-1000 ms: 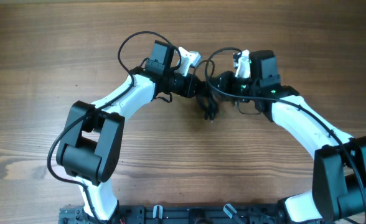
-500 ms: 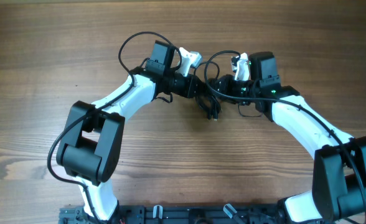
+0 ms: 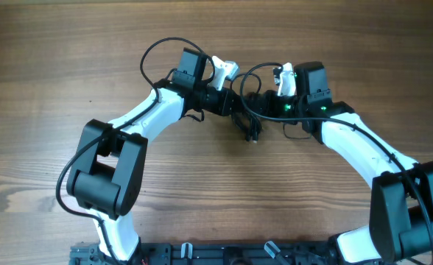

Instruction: Untangle cables

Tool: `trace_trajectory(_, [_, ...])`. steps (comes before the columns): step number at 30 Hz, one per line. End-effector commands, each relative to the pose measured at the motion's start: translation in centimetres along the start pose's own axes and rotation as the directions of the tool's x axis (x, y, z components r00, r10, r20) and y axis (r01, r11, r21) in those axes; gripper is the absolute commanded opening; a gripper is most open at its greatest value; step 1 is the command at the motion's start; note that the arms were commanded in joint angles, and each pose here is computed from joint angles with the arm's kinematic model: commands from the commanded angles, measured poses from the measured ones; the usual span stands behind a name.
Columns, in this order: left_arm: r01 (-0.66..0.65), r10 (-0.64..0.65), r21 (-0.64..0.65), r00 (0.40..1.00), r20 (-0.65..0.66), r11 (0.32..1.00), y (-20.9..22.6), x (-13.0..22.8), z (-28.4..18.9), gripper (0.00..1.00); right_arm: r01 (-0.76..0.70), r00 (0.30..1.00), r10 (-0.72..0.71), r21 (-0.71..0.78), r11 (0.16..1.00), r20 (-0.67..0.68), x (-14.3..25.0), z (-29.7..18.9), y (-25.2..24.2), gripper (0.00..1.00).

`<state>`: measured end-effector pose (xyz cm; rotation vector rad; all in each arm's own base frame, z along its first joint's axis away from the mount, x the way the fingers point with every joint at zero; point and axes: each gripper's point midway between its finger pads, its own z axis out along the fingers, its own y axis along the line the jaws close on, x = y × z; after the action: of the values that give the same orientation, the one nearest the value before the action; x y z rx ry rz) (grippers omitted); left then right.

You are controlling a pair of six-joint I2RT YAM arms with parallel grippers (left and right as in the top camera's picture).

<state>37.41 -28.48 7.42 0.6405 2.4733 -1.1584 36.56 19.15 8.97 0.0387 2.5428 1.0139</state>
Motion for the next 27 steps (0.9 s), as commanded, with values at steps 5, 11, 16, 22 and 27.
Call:
trace_trajectory(5, [0.009, -0.008, 0.019, 1.0, -0.014, 1.0, -0.1, 0.4, 0.3, 0.16, 0.068, 0.998, -0.068, 0.048, 0.997, 0.008, 0.0, 0.1, -0.9, 0.04])
trace_trajectory(11, [-0.016, 0.015, 0.026, 0.999, 0.05, 1.0, -0.4, -1.4, -1.7, 0.41, 0.059, 0.998, -0.059, 0.052, 0.997, 0.009, 0.0, 0.1, -1.0, 0.04])
trace_trajectory(16, [-0.069, 0.066, 0.043, 0.995, 0.074, 0.997, -2.0, -2.1, -3.0, 0.47, 0.038, 0.999, -0.038, 0.051, 0.998, 0.011, -0.1, 0.1, -1.0, 0.04])
trace_trajectory(22, [-0.161, 0.162, 0.028, 0.986, -0.036, 0.987, -2.7, 0.8, -1.4, 0.39, 0.038, 0.999, -0.038, 0.051, 0.998, 0.01, 0.0, 0.1, -1.0, 0.04])
trace_trajectory(27, [-0.189, 0.184, -0.072, 0.98, -0.078, 0.979, -1.7, 1.6, -0.5, 0.29, 0.038, 0.999, -0.038, 0.051, 0.998, 0.01, 0.0, 0.1, -1.0, 0.04])
